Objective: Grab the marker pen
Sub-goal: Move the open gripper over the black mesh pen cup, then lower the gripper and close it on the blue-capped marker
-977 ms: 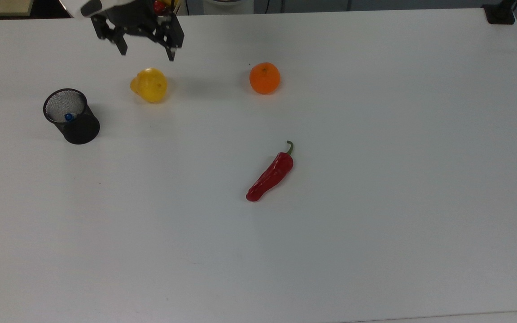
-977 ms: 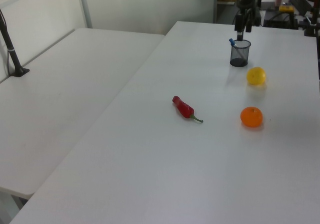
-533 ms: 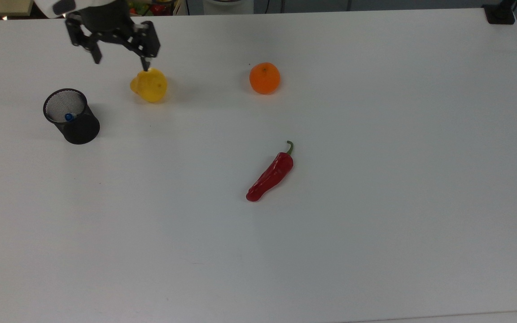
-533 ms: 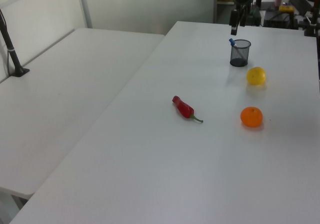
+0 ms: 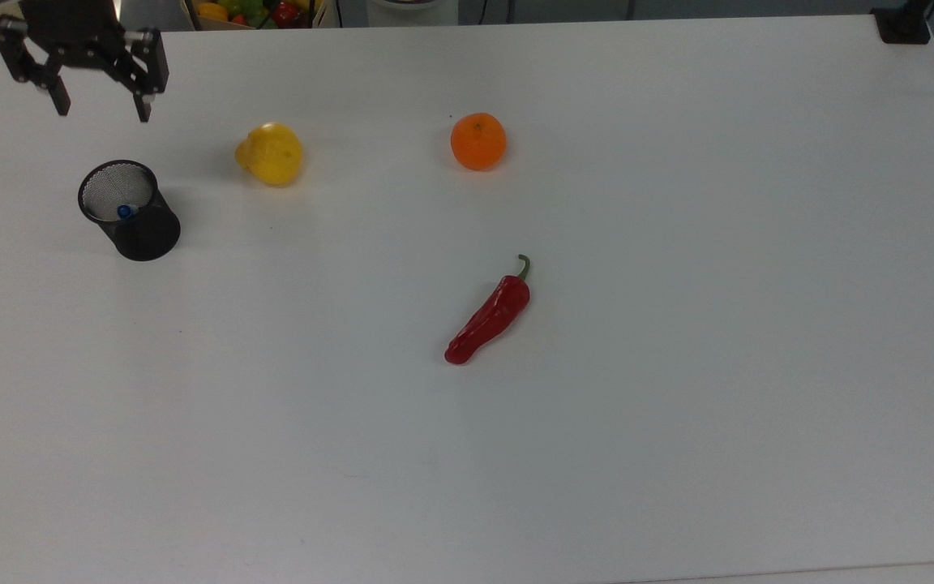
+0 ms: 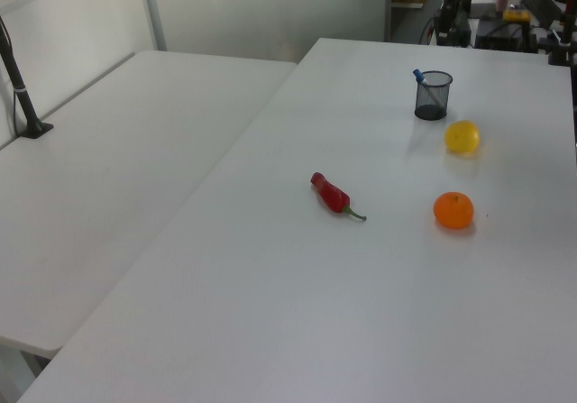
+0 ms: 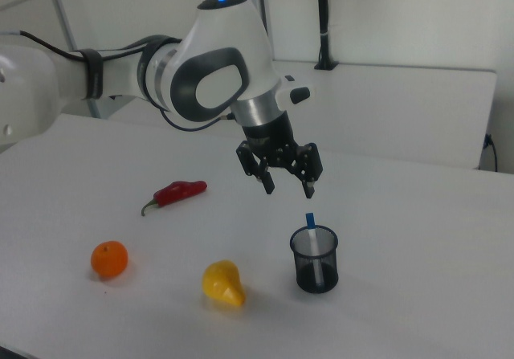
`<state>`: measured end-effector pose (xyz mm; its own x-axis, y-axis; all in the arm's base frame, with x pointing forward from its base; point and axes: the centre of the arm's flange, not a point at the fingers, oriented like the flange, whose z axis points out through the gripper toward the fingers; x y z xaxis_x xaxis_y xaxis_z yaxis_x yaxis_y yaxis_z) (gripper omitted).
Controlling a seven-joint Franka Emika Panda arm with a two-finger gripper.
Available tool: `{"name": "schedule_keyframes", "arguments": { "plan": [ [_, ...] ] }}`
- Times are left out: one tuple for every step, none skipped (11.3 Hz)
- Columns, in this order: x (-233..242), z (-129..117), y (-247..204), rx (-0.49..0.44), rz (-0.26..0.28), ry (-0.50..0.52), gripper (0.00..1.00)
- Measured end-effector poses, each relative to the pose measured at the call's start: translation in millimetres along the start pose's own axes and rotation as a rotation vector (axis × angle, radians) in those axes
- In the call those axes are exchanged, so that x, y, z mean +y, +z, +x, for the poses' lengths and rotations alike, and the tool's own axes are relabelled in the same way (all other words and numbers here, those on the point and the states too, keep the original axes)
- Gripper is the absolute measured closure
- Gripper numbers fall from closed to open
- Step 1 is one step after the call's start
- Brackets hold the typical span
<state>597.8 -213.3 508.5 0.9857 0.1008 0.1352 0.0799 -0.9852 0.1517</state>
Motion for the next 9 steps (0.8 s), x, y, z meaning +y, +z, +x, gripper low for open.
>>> {"name": "schedule_keyframes", "arguments": {
  "plan": [
    [-1.4,6.8,17.9,0.005,-0.008,-0.007,0.24],
    [-3.2,13.1,34.0,0.006,-0.014,-0.013,0.26],
    [-4.0,17.5,45.1,0.002,-0.017,-0.017,0.31],
    [-4.4,21.4,53.6,-0.007,-0.018,-0.02,0.33],
    [-4.8,26.6,59.3,-0.011,-0.021,-0.023,0.4],
    [-5.4,33.4,63.5,-0.01,-0.023,-0.027,0.41],
    [-6.3,39.1,68.1,-0.01,-0.025,-0.03,0.48],
    [-7.0,43.3,72.7,-0.012,-0.027,-0.033,0.49],
    [-7.3,45.9,76.8,-0.015,-0.028,-0.035,0.5]
  ]
}}
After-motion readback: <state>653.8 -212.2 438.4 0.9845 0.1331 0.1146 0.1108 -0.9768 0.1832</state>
